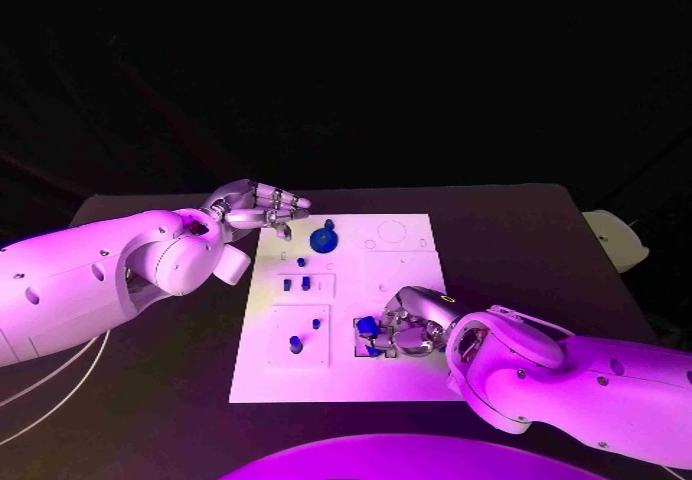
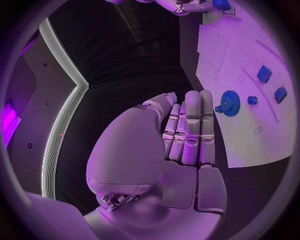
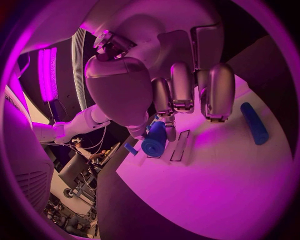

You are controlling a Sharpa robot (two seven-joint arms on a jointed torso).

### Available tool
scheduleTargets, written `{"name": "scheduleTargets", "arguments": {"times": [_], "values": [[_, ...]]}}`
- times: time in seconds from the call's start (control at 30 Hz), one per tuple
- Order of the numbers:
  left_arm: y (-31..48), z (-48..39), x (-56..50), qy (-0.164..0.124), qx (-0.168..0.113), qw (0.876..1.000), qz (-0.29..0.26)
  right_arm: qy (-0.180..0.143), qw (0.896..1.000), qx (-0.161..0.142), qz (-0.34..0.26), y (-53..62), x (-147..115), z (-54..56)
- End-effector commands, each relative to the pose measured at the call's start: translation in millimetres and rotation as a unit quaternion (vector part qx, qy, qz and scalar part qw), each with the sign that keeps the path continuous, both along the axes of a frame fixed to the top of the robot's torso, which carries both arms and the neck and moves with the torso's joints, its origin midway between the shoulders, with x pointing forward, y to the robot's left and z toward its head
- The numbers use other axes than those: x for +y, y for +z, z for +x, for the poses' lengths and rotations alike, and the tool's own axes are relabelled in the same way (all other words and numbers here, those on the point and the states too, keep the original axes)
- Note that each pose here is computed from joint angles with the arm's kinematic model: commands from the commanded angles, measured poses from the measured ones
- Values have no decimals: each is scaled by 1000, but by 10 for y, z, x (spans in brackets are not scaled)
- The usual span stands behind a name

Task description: Assemble the parts on the task board

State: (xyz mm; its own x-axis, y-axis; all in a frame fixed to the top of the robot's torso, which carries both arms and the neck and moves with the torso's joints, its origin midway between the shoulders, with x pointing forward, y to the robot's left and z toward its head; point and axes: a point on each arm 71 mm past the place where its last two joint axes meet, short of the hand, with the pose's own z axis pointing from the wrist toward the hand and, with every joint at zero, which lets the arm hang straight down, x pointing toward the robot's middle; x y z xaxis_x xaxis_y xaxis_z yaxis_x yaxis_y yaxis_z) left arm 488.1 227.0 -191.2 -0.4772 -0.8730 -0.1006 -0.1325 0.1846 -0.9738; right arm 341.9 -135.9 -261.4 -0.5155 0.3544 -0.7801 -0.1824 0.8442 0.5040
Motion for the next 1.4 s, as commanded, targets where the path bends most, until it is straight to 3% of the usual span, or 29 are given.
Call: {"name": "scheduleTargets", "arguments": {"times": [0.03,0.3,0.8,1.1,1.4], "values": [[9,-9,-32,-8,1,1000,-6,16,1000,21,-16,-38,24,-23],[9,-10,-31,-8,1,1000,-6,10,1000,19,-19,-53,24,0],[9,-13,-9,-6,2,1000,-5,2,1000,-17,-12,-5,18,23],[10,-16,11,-4,2,1000,-4,34,999,-28,11,89,14,-80],[9,-17,-1,-6,3,1000,-4,54,998,-16,-8,73,0,-114]]}}
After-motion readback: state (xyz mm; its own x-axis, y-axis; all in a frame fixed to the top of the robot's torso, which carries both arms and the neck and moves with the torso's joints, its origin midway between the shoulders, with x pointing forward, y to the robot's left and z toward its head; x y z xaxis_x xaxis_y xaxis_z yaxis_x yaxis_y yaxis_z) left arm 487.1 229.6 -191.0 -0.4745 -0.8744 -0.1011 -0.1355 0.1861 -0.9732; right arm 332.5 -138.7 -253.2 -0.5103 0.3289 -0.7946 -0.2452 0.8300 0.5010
